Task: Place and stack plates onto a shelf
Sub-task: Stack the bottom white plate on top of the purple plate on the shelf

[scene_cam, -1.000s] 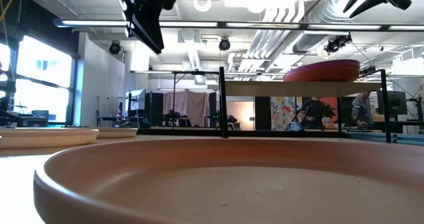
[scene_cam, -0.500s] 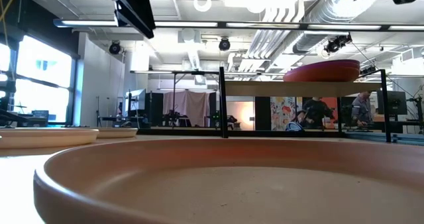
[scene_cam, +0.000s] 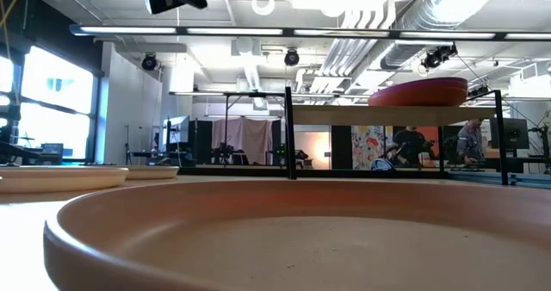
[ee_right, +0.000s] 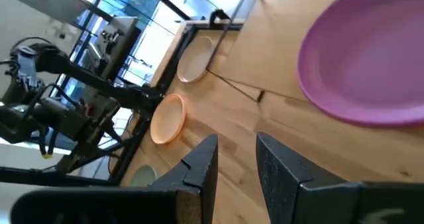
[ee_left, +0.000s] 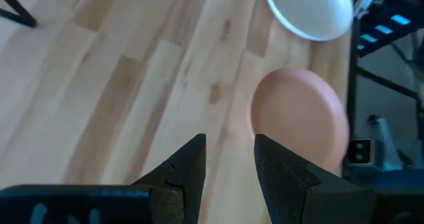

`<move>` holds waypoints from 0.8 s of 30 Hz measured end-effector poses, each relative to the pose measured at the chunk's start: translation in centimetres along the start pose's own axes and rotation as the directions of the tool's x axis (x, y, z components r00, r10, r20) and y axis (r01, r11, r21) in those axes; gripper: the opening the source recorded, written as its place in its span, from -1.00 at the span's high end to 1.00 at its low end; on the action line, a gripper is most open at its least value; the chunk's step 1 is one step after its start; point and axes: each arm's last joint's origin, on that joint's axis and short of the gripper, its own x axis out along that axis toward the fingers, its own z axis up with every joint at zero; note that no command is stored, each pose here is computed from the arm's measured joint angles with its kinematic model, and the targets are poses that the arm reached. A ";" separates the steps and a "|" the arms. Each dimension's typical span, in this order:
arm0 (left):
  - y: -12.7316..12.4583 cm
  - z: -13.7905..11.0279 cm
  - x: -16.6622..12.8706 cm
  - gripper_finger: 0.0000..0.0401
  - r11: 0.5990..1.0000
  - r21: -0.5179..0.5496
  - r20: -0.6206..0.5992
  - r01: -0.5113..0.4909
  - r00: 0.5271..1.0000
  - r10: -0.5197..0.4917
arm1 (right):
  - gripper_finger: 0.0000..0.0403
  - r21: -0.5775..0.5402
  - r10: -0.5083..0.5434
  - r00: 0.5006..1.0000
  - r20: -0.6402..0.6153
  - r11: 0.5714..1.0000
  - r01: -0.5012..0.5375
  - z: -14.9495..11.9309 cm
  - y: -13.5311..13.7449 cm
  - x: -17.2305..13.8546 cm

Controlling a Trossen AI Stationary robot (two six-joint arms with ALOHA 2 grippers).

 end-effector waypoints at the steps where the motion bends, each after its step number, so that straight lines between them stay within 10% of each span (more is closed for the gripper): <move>1: -0.2 -0.1 0.0 0.42 1.000 -0.005 0.003 0.008 1.000 -0.008 | 0.58 -0.017 0.008 1.000 0.013 1.000 -0.008 0.2 0.1 0.0; 14: -0.8 0.2 -0.1 0.42 0.987 -0.157 0.059 0.039 0.998 -0.030 | 0.58 -0.375 0.327 0.915 0.234 0.899 -0.226 5.4 3.0 1.3; 24: -0.5 0.4 -0.1 0.42 0.978 -0.209 0.104 -0.014 0.994 0.036 | 0.58 -0.454 0.466 0.882 -0.068 0.773 -0.443 6.1 3.4 4.8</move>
